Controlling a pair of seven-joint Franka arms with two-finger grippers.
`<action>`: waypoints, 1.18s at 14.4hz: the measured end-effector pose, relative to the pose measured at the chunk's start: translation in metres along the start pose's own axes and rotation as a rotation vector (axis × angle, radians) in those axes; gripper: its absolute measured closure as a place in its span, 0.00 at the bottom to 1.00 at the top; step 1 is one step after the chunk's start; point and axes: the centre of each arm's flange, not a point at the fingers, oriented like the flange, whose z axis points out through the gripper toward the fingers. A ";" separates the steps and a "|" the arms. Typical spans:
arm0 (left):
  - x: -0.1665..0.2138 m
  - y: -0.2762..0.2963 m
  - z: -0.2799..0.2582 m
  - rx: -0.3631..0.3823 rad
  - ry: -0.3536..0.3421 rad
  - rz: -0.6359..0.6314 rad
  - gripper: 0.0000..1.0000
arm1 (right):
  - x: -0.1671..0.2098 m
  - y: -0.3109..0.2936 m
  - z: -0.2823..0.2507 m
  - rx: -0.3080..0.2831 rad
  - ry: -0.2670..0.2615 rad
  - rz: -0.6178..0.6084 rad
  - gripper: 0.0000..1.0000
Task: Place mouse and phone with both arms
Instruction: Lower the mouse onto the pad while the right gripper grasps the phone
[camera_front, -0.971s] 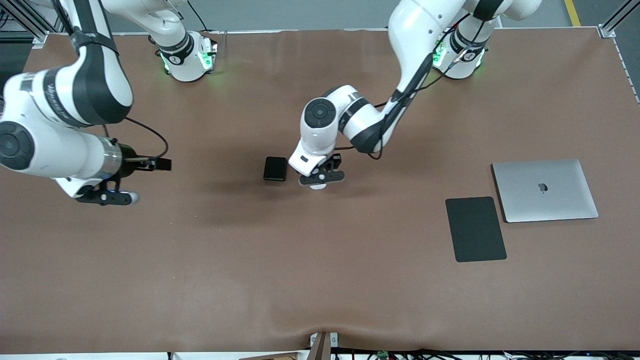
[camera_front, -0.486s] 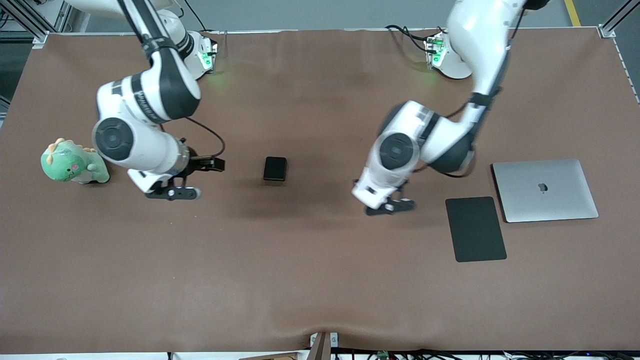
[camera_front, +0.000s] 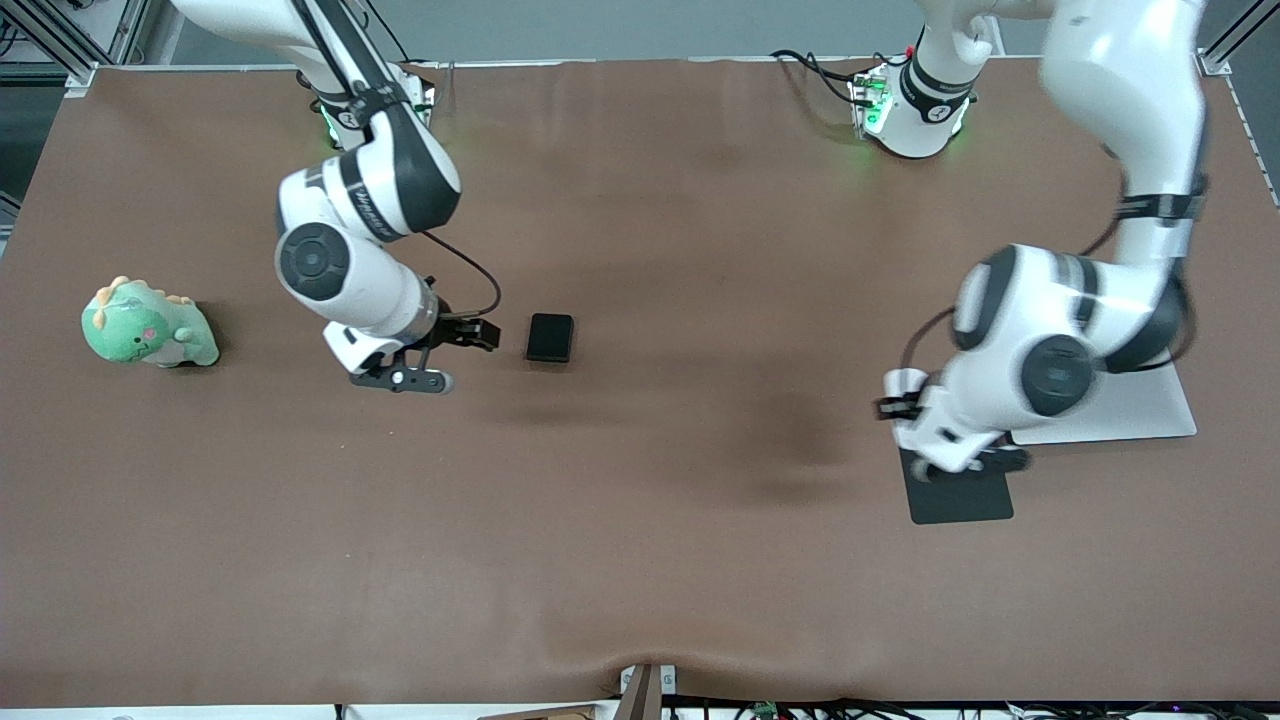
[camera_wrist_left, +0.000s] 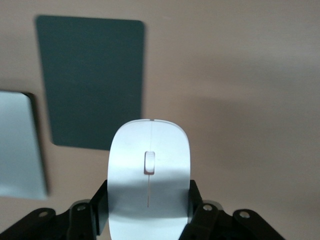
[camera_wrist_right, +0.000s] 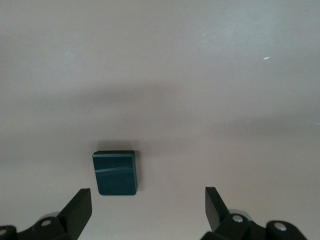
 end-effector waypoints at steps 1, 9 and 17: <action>0.007 -0.029 0.009 -0.012 0.011 0.025 0.38 | -0.004 -0.006 0.014 -0.003 0.006 -0.007 0.00; 0.007 -0.085 0.101 -0.044 0.069 0.014 0.38 | -0.012 -0.031 0.082 0.017 0.006 -0.007 0.00; 0.028 -0.091 0.147 -0.071 0.154 -0.007 0.38 | -0.047 -0.056 0.152 -0.003 0.014 -0.027 0.00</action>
